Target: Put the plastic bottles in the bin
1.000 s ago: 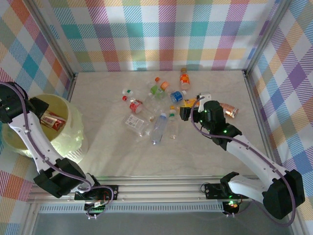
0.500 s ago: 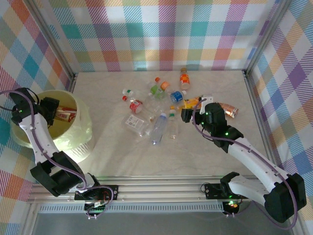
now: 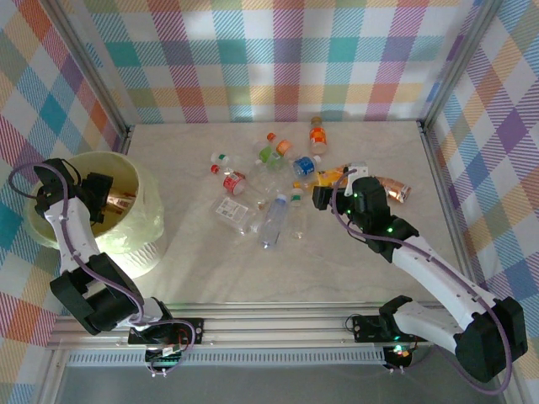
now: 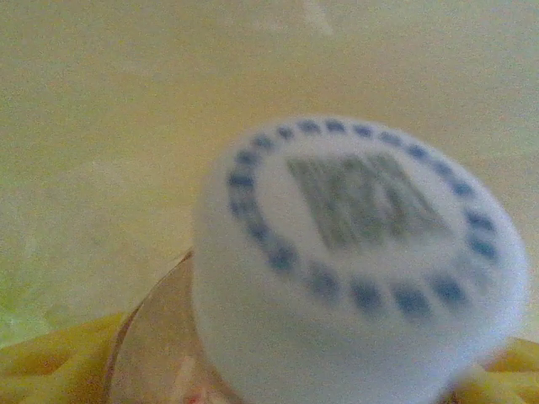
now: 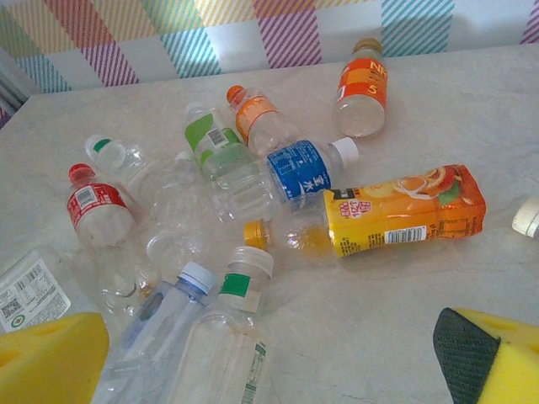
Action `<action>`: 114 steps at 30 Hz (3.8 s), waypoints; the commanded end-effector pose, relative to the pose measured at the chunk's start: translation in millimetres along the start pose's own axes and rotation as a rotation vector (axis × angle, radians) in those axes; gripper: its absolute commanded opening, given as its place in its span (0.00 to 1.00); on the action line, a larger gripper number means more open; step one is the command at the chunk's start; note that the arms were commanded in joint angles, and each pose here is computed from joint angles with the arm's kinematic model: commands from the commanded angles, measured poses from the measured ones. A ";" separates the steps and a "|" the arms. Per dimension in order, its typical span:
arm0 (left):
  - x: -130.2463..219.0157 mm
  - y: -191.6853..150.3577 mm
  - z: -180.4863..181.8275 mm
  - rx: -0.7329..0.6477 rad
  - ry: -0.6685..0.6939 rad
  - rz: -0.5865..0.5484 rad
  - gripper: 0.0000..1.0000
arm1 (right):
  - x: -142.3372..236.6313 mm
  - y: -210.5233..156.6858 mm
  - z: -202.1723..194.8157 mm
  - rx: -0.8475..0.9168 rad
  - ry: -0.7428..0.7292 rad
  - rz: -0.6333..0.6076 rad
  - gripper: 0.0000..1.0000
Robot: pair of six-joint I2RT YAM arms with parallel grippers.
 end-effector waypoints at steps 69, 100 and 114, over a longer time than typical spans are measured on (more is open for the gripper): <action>191.7 -122.8 -138.9 -0.666 -0.915 -0.047 1.00 | -131.8 55.2 -216.7 0.352 -0.233 0.743 1.00; 144.2 -175.6 -192.6 -0.852 -0.874 0.097 1.00 | -121.9 22.9 -222.6 0.185 -0.433 0.806 0.55; 135.9 -195.5 -198.6 -0.895 -0.936 0.131 1.00 | -94.9 38.1 -167.5 0.007 -0.431 0.539 0.48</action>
Point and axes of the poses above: each hand's point on the last joint's axis, 136 mm out from that joint toward the fingers, its own x axis back along the fingers, its own z axis along the line the jaws close on, y = z × x, the point moved 10 cm from there along x, back along the fingers, and after that the axes turned 11 degrees about -x, right-handed, at the moved point
